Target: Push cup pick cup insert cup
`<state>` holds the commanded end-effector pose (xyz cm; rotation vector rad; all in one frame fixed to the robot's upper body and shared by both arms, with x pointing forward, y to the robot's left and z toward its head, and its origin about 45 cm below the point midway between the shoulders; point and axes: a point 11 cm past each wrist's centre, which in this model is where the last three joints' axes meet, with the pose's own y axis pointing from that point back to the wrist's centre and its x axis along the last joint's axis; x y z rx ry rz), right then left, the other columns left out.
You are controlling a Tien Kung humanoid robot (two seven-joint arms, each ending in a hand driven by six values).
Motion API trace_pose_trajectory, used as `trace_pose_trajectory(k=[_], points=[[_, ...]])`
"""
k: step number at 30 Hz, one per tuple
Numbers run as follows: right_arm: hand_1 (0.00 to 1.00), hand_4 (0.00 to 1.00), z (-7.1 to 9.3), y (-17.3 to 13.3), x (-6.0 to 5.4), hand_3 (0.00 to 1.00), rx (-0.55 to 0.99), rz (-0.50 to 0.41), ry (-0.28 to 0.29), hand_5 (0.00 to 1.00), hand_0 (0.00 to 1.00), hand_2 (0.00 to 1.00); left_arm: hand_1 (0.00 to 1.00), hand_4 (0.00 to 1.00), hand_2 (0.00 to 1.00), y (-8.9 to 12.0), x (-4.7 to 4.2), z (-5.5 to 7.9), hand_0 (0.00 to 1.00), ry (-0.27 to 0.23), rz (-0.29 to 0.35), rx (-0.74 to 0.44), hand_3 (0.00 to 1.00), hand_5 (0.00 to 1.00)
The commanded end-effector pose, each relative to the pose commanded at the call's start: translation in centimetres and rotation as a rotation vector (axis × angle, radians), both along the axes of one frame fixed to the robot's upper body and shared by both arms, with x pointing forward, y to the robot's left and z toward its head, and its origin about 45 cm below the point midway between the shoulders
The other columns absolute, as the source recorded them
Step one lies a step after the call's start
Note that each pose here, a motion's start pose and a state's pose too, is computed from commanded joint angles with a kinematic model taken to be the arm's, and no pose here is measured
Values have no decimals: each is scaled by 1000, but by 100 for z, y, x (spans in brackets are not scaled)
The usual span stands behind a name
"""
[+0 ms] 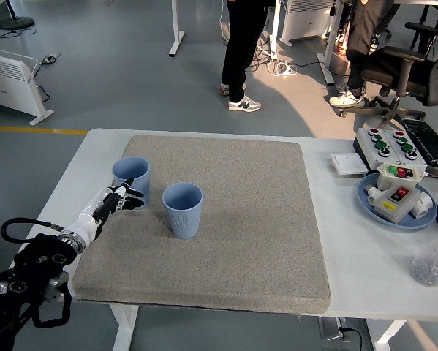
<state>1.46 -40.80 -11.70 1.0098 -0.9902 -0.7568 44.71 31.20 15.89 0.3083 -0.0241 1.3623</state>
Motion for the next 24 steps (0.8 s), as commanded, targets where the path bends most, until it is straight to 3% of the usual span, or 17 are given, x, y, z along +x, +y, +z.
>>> trace_pose_trajectory(k=[9, 16, 18, 23, 24], points=[[546, 304, -2, 11, 15, 659, 4, 2, 0, 998, 528, 519, 603, 643, 506, 26, 20, -15, 731, 9, 11, 5, 481, 998], [546, 300, -3, 12, 18, 660, 6, -4, -4, 998, 528, 519, 602, 643, 505, 69, -52, 9, 724, -3, 4, 14, 481, 998], [546, 299, -2, 9, 21, 659, 5, -5, -5, 998, 528, 519, 591, 647, 505, 103, -85, 47, 667, -25, 7, 18, 483, 998], [546, 299, 1, 1, 23, 659, 4, -8, -7, 998, 528, 519, 591, 647, 505, 191, -130, 155, 667, -68, 21, 30, 483, 998], [546, 299, 2, -4, 24, 659, 3, -9, -8, 998, 528, 519, 580, 758, 507, 218, -161, 214, 581, -90, 20, 40, 488, 998]])
